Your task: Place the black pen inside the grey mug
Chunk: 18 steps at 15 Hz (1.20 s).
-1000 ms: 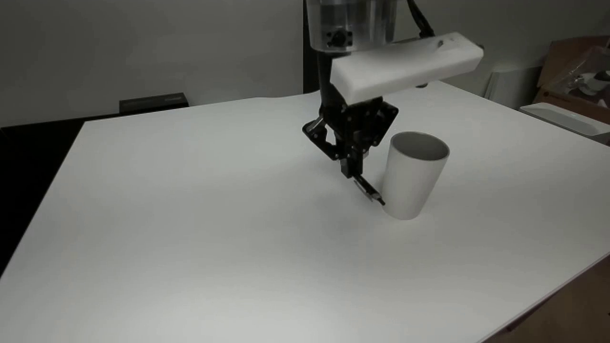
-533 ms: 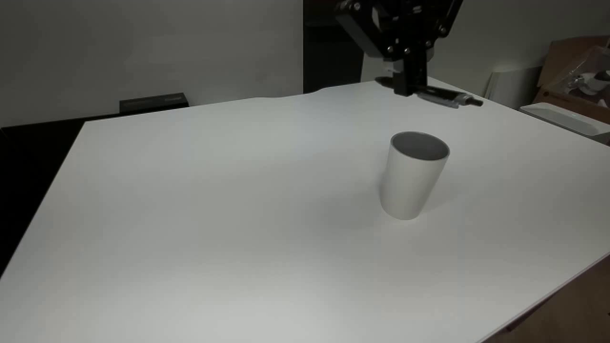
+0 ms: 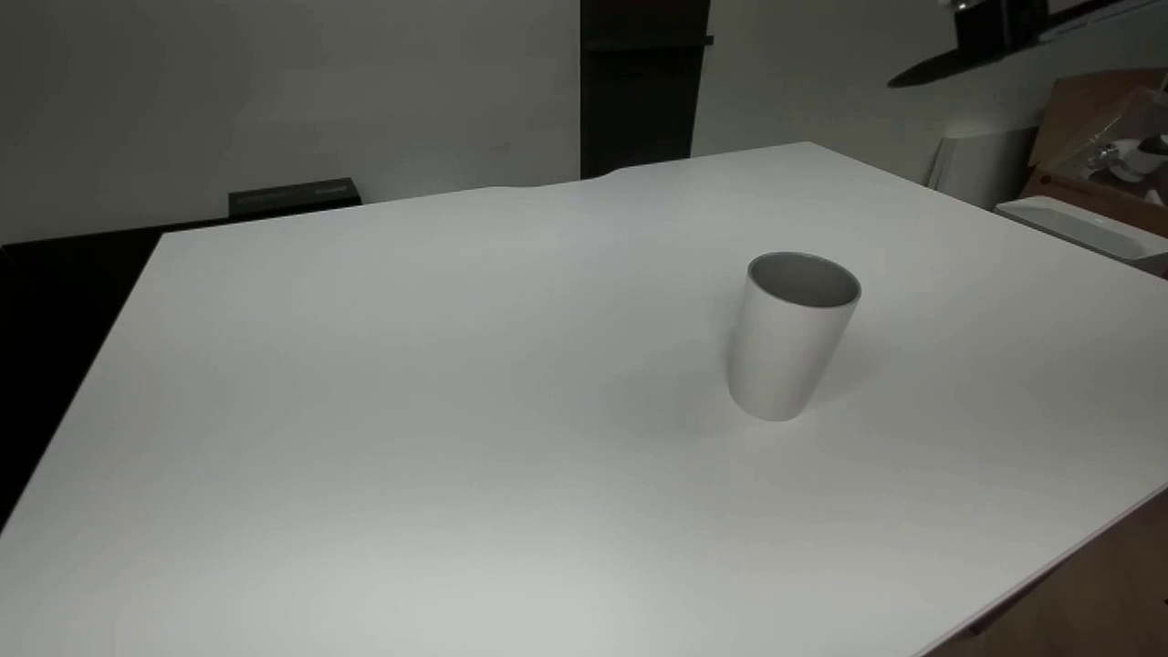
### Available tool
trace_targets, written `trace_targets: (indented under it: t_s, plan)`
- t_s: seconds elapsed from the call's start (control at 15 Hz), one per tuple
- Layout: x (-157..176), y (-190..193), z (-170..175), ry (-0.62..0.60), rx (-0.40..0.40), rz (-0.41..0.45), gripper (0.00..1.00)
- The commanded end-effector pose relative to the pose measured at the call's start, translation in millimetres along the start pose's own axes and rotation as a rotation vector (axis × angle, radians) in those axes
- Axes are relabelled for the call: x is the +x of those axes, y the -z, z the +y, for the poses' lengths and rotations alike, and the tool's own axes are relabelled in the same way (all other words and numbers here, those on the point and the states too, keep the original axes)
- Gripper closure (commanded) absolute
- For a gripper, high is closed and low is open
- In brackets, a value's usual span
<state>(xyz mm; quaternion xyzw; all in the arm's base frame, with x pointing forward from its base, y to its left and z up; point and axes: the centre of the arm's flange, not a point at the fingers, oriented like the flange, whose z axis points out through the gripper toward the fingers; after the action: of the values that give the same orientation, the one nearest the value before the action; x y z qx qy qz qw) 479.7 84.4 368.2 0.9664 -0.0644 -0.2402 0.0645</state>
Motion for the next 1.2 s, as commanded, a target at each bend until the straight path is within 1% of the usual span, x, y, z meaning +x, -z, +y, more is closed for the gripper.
trace_targets:
  t_s: [0.0, 0.2, 0.27, 0.33, 0.53, 0.6, 0.67, 0.73, 0.87, 1.0, 1.13]
  plan:
    - [38, -3, 7, 0.026, 0.049, -0.114, 0.97]
    - [65, -22, 3, 0.067, 0.105, -0.168, 0.97]
    - [71, -28, 1, 0.079, 0.123, -0.174, 0.97]
    - [50, -33, 6, 0.059, 0.089, -0.142, 0.87]
    - [66, -44, 1, 0.076, 0.105, -0.169, 0.87]
    - [62, -45, 0, 0.098, 0.119, -0.182, 0.97]
    - [62, -47, 1, 0.126, 0.153, -0.220, 0.97]
    - [64, -51, 4, 0.163, 0.197, -0.285, 0.97]
    - [66, -56, 10, 0.170, 0.235, -0.373, 0.97]
    - [68, -60, 18, 0.154, 0.254, -0.428, 0.97]
    - [76, -63, 26, 0.118, 0.263, -0.465, 0.97]
